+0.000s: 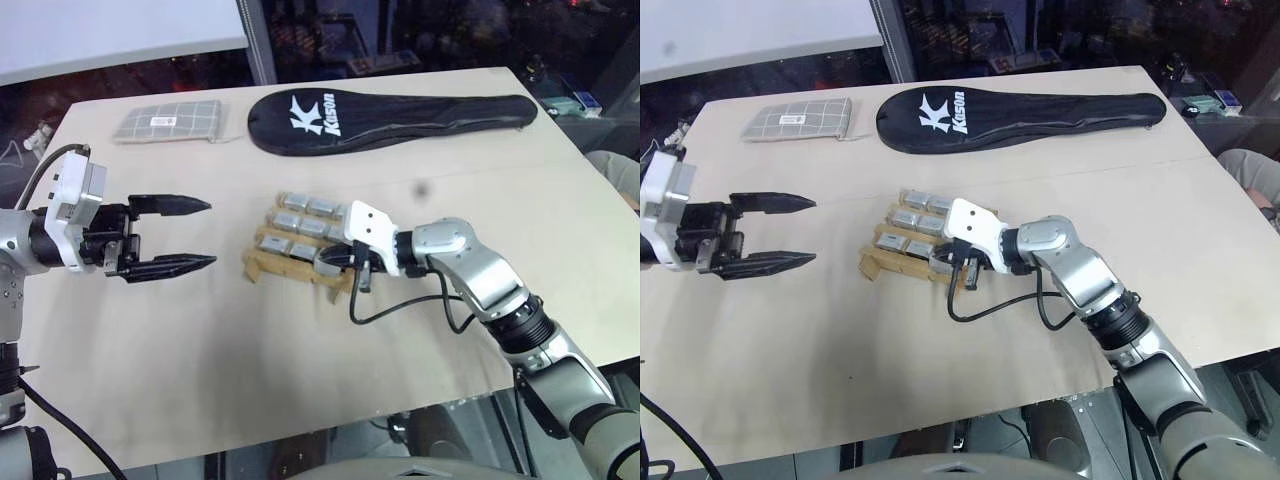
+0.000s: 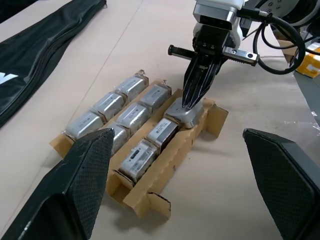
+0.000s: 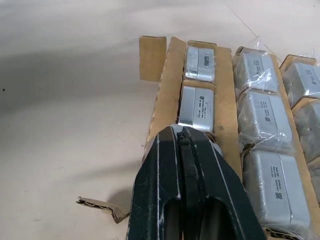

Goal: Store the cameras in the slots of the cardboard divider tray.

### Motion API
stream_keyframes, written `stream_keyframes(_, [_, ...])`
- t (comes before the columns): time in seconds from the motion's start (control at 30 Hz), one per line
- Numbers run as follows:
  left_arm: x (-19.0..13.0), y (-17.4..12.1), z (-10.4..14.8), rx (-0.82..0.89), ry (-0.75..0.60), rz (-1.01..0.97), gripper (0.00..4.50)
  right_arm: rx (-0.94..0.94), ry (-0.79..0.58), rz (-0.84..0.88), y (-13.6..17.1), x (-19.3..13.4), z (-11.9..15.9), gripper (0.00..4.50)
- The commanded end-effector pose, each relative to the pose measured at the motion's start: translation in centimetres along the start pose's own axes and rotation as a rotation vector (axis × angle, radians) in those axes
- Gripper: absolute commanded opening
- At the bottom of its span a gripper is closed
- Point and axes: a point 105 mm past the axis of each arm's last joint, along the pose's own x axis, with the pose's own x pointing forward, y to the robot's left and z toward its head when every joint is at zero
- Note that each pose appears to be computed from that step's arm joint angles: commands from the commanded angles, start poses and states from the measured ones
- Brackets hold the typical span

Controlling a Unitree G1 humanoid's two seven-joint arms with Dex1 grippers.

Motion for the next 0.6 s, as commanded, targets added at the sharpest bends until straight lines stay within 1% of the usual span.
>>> stream_keyframes(0.03, [-0.4,0.1,0.8,0.036,0.013,0.001,4.28,-0.040,-0.007,0.008,0.4,-0.2,0.7,1.31])
stream_keyframes(0.1, [-0.4,0.1,0.9,0.035,0.013,0.000,4.28,-0.047,0.005,-0.001,0.4,-0.1,0.4,2.24])
stream_keyframes(0.27, [-0.4,0.1,0.9,0.033,0.013,0.000,4.28,-0.032,0.026,-0.004,0.6,0.0,-0.4,2.24])
stream_keyframes(0.4, [-0.4,0.2,0.9,0.035,0.013,0.000,4.28,-0.040,0.066,-0.021,0.3,0.2,-1.6,2.24])
stream_keyframes(0.6, [-0.4,0.1,0.9,0.035,0.015,0.001,4.28,-0.068,0.094,-0.048,-0.2,0.2,-2.3,2.24])
